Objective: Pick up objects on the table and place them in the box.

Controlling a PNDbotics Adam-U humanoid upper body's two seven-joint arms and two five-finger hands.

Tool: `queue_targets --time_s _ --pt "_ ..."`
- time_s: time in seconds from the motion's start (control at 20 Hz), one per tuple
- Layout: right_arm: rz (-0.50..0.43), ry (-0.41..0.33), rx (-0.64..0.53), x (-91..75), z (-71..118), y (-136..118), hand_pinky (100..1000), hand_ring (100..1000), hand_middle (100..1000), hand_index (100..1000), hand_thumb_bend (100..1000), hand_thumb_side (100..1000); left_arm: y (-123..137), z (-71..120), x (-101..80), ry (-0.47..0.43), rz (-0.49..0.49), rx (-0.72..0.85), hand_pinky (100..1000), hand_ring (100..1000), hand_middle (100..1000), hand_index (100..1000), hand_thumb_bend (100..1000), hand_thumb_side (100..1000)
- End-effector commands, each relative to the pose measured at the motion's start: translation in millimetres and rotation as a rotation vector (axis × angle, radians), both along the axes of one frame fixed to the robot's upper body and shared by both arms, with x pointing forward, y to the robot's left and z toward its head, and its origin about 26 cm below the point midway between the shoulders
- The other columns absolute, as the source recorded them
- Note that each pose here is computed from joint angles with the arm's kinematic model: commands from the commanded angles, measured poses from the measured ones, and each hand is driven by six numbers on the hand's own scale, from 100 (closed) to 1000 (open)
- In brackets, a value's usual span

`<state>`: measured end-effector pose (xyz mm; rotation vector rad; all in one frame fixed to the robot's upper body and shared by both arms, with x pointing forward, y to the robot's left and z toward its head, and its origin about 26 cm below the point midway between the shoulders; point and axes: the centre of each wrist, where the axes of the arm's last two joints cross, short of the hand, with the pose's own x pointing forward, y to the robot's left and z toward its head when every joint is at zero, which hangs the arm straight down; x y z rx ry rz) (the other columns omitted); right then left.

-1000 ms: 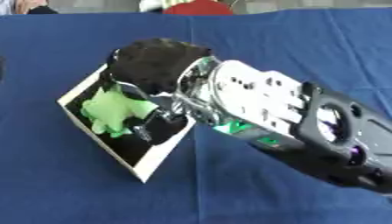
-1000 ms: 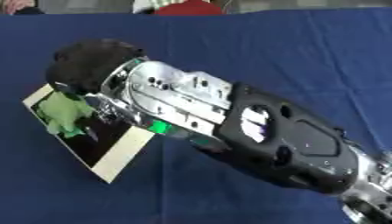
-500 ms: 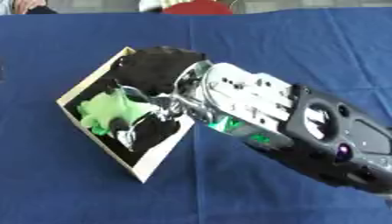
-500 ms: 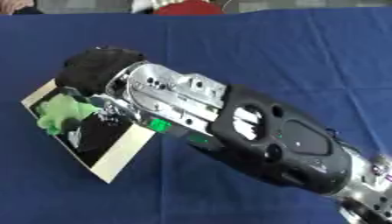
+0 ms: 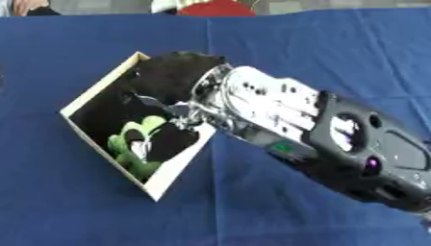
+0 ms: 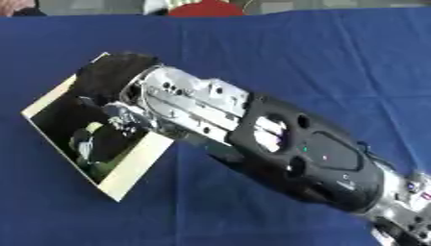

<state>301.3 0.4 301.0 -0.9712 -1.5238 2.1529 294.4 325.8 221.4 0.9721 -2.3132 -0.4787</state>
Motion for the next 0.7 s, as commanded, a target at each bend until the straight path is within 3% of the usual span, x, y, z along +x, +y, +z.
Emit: queue_targets --time_s 0.05,0.2,0.55,0.7 --pt "-0.007 -0.056 0.04 -8.9 16.8 -6 917 967 888 898 100 609 1 7.1 -2.2 -0.019 0.001 0.017 460 615 582 748 407 587" --pt "-0.001 -0.088 0.086 -18.9 28.5 -16 919 958 880 889 100 532 2 7.3 -2.3 -0.02 0.003 0.019 460 616 583 749 407 587" --pt "0.003 -0.185 0.189 -50.7 57.0 -57 923 955 877 877 100 462 3 9.3 -2.6 -0.028 0.013 0.027 462 618 585 750 408 590" --pt "-0.011 -0.205 0.211 -51.1 62.0 -68 924 954 874 874 100 453 2 9.6 -2.5 -0.03 0.014 0.028 464 619 586 750 409 591"
